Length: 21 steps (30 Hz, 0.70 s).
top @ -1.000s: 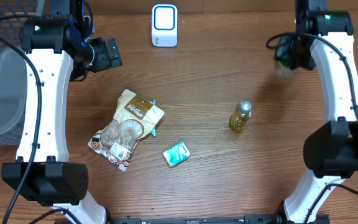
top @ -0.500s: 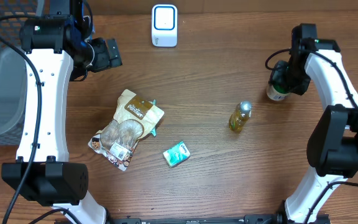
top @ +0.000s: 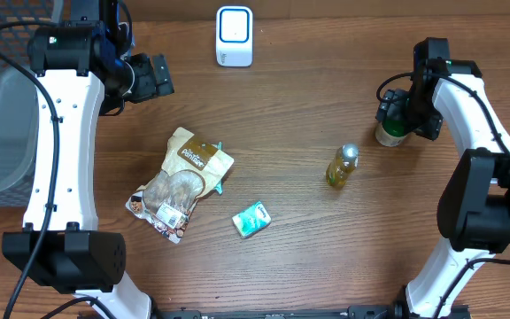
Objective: Scan the item barcode
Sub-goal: 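Carry the green jar right and set it down, then release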
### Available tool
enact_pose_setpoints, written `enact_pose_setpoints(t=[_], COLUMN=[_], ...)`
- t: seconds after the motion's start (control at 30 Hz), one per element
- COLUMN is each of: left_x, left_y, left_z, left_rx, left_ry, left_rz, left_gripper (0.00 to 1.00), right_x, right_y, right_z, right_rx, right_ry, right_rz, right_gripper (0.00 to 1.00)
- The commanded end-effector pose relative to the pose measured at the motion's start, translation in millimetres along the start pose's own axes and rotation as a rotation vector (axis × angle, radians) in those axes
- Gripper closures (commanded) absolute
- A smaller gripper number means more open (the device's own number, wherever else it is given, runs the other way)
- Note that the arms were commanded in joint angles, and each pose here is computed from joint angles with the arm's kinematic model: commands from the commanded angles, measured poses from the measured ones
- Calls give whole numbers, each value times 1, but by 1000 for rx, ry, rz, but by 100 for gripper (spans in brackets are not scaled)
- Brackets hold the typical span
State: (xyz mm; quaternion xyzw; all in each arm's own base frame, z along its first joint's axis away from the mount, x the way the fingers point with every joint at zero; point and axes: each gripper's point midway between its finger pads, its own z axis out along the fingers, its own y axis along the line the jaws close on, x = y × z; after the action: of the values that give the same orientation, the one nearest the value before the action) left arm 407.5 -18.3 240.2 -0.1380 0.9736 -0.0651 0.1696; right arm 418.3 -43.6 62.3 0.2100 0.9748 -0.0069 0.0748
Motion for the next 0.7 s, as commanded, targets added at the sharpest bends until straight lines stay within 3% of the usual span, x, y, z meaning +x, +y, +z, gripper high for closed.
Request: enact_pose_setpoints(t=[0.0,0.13,0.33,0.47,0.67], left_x=[0,0,0,0,0], left_y=[-1,-1,-1,-1,-1], left_z=[-1,-1,-1,-1,-1], left_rx=[4,3,4,3,3], left_ry=[-2,-2,-2,-2,-2], left_rz=[-6,-6,-6,-6,-6], left_gripper=[0,0,1,0,0], right_x=[-7,-23,-31,-3,60], right_y=[3,21,68,100,150], right_z=[-10,-52,-152,-197,-205], right_rx=[-18,-110,-347,-423,-438], right_ry=[-26,-71,-157,-171,-77], right_rz=[2,0,-57,-143,-305], right_gripper=[15,17,17,17,14])
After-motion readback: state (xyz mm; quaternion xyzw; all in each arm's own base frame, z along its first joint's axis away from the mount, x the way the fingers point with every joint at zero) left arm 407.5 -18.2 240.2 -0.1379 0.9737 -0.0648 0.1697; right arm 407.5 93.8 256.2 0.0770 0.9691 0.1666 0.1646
